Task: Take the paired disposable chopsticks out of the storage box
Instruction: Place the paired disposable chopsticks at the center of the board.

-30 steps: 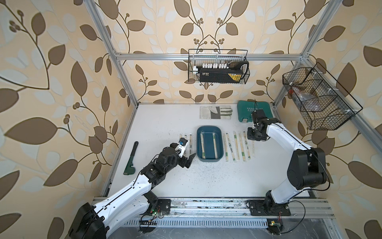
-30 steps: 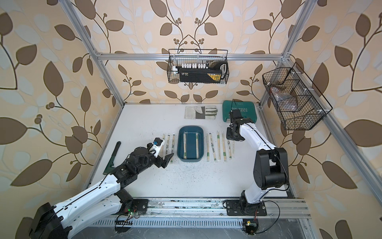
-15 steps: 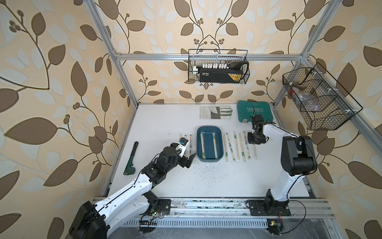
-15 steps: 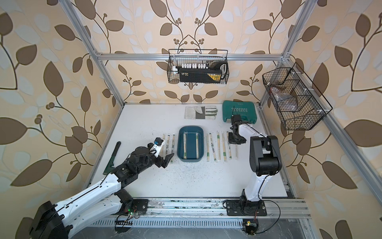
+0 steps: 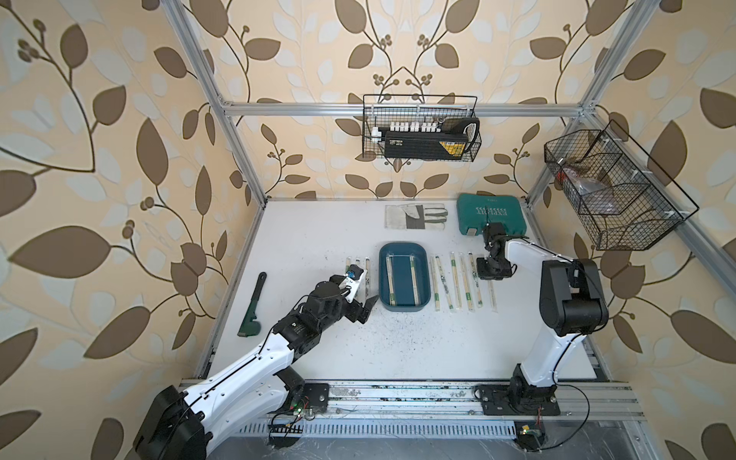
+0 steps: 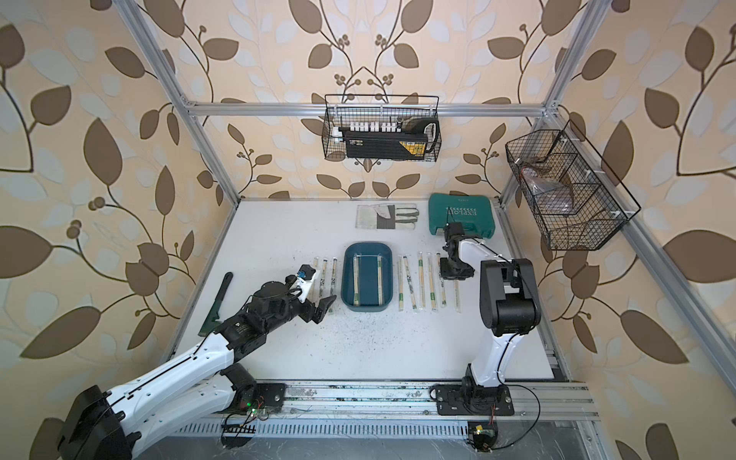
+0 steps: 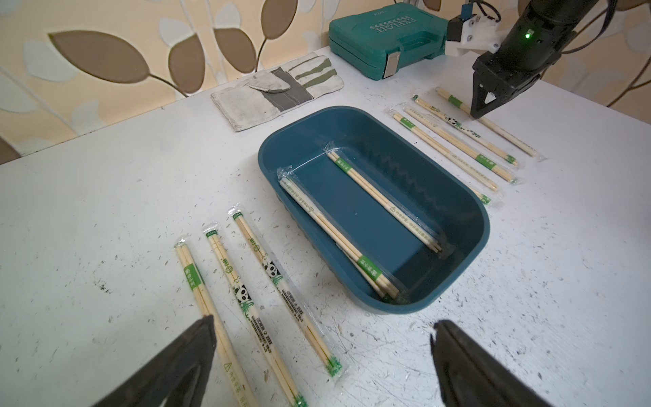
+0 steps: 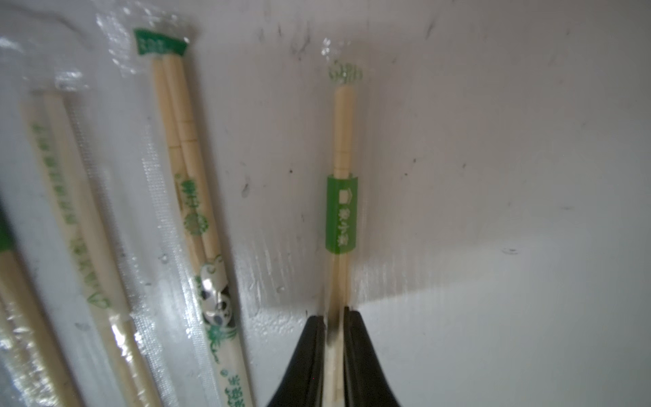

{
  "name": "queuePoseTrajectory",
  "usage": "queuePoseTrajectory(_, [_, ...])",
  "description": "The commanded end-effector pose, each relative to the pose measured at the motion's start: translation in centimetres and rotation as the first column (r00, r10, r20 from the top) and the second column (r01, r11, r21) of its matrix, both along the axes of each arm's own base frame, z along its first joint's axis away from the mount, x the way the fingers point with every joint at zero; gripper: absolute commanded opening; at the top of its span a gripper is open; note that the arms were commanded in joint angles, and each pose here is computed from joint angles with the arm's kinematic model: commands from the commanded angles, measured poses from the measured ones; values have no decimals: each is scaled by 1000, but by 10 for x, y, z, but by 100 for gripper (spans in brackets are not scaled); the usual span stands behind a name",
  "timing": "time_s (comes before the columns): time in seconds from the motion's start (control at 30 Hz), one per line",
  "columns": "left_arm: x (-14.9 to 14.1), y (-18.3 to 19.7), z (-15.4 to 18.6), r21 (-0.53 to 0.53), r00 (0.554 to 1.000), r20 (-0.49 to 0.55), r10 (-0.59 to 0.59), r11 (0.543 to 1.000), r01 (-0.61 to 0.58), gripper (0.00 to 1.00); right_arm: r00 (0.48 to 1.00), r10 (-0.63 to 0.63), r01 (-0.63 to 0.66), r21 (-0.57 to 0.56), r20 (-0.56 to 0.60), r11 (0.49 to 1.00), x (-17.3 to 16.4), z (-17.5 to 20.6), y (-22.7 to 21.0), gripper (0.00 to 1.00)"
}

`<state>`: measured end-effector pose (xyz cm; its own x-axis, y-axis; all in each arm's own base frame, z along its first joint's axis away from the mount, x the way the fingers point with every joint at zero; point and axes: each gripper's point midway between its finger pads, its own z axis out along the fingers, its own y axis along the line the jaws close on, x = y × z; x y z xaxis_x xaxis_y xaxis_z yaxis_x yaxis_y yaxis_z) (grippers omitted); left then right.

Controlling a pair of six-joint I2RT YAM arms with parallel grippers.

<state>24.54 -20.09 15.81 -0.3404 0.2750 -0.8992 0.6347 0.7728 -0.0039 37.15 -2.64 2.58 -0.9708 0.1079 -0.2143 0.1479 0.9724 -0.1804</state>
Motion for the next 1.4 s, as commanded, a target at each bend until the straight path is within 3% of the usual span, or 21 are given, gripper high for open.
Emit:
queuePoseTrajectory(0.0, [2,-9,22,-39,999,40,-21,999,22,99,997,-14,14,-3,-78,1000,-16,-19,-1,15])
queuePoseTrajectory(0.53, [2,-8,23,-37,999,40,-18,999,19,99,997,-58,61,56,-60,997,-17,-11,8,20])
queuePoseTrajectory(0.83, [3,-7,23,-34,999,40,-13,999,14,99,994,-98,103,134,-47,986,-15,-9,17,13])
queuePoseTrajectory(1.37, [3,-7,23,-30,999,39,-12,999,13,99,998,-62,61,92,1,994,-8,17,15,27])
